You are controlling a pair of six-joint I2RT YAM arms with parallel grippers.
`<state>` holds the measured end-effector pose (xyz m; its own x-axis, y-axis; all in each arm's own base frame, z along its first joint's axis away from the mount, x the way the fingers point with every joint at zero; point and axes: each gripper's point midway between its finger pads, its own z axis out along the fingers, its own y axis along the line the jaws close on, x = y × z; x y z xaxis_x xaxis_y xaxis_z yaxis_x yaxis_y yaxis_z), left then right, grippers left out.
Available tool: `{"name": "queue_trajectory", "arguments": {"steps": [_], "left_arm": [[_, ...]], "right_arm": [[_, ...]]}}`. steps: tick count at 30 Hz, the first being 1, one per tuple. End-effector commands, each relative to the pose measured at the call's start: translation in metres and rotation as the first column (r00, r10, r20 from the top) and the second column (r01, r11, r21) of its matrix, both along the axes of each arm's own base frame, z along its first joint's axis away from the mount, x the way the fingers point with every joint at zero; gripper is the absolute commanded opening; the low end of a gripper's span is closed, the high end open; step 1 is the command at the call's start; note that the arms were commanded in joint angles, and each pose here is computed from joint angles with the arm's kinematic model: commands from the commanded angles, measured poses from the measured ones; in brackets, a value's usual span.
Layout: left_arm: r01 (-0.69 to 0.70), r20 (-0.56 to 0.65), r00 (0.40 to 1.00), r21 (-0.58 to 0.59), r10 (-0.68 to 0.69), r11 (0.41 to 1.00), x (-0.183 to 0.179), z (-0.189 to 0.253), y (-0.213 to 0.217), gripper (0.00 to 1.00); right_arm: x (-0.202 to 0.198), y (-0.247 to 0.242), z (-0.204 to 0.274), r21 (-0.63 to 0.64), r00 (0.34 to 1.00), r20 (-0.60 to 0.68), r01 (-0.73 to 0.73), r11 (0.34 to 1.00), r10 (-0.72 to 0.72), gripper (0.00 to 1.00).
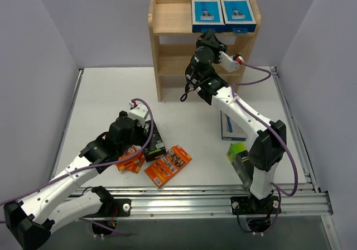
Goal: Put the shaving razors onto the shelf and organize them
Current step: Place the shaving razor onto shelf
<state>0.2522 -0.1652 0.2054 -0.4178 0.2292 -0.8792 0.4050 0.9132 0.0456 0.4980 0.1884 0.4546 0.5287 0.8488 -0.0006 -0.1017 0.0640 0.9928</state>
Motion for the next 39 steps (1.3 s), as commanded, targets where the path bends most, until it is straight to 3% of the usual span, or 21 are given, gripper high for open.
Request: {"name": "queue_trajectory", "arguments": {"steps": [1, 23, 32, 39], "left_arm": [[0.002, 0.023, 1.000, 0.002, -0.002, 1.000, 0.003, 0.008, -0.001, 0.94], [-0.006, 0.010, 1.000, 0.018, 0.005, 1.000, 0.003, 0.005, 0.000, 0.94], [-0.009, 0.011, 1.000, 0.022, 0.009, 1.000, 0.003, 0.005, 0.001, 0.94], [-0.017, 0.013, 1.000, 0.025, 0.017, 1.000, 0.004, 0.007, 0.003, 0.94]], "right_arm": [[-0.004, -0.015, 0.027, 0.078, 0.997, 0.077, 0.018, 0.997, -0.024, 0.01], [-0.003, -0.019, 0.031, 0.065, 0.997, 0.082, -0.011, 0.998, 0.006, 0.28], [-0.008, -0.020, 0.034, 0.024, 0.998, 0.065, -0.027, 0.999, 0.026, 0.51], [-0.017, -0.025, 0.036, -0.006, 0.999, 0.028, -0.030, 1.000, 0.030, 0.56]]}}
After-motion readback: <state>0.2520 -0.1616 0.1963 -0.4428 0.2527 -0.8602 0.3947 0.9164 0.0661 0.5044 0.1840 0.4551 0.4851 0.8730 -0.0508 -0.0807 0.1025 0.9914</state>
